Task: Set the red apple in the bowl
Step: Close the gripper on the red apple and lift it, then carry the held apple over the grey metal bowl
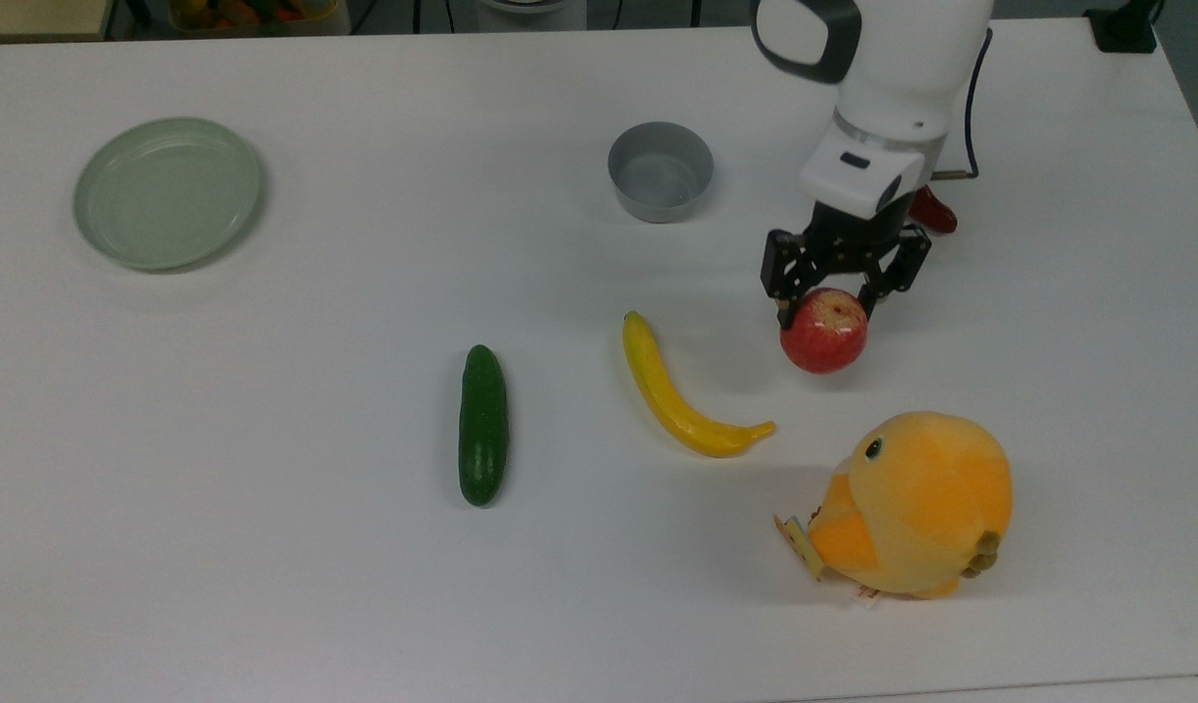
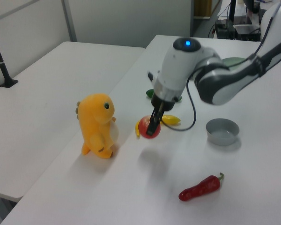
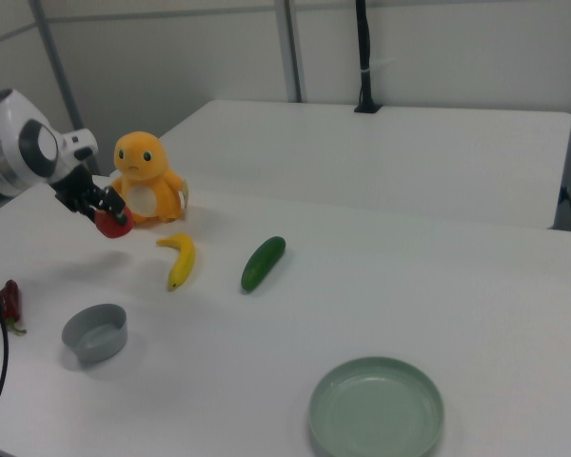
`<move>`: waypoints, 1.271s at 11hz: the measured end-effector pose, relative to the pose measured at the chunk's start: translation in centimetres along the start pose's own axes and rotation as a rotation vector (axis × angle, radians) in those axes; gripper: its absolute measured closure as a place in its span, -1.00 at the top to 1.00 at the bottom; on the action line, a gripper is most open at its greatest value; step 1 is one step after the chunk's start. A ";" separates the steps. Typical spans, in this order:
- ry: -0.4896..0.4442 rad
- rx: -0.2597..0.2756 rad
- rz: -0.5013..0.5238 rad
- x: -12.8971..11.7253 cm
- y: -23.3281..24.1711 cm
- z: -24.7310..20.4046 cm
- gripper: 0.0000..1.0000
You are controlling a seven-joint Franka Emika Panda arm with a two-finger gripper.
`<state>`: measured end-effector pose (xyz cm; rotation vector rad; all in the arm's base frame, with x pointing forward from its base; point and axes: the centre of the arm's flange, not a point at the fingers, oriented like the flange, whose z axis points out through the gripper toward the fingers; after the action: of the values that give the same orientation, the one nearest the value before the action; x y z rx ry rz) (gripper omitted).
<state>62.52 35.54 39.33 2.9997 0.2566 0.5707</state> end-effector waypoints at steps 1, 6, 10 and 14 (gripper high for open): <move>-0.016 -0.011 0.027 0.4 1.0 -2.5 0.52; -0.137 0.032 0.163 0.1 7.9 -15.7 0.52; -0.254 0.033 0.047 -3.8 12.1 -20.6 0.52; -0.367 0.088 -0.154 -7.5 16.4 -20.5 0.52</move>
<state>50.51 18.97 57.42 3.0531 0.4885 -0.0088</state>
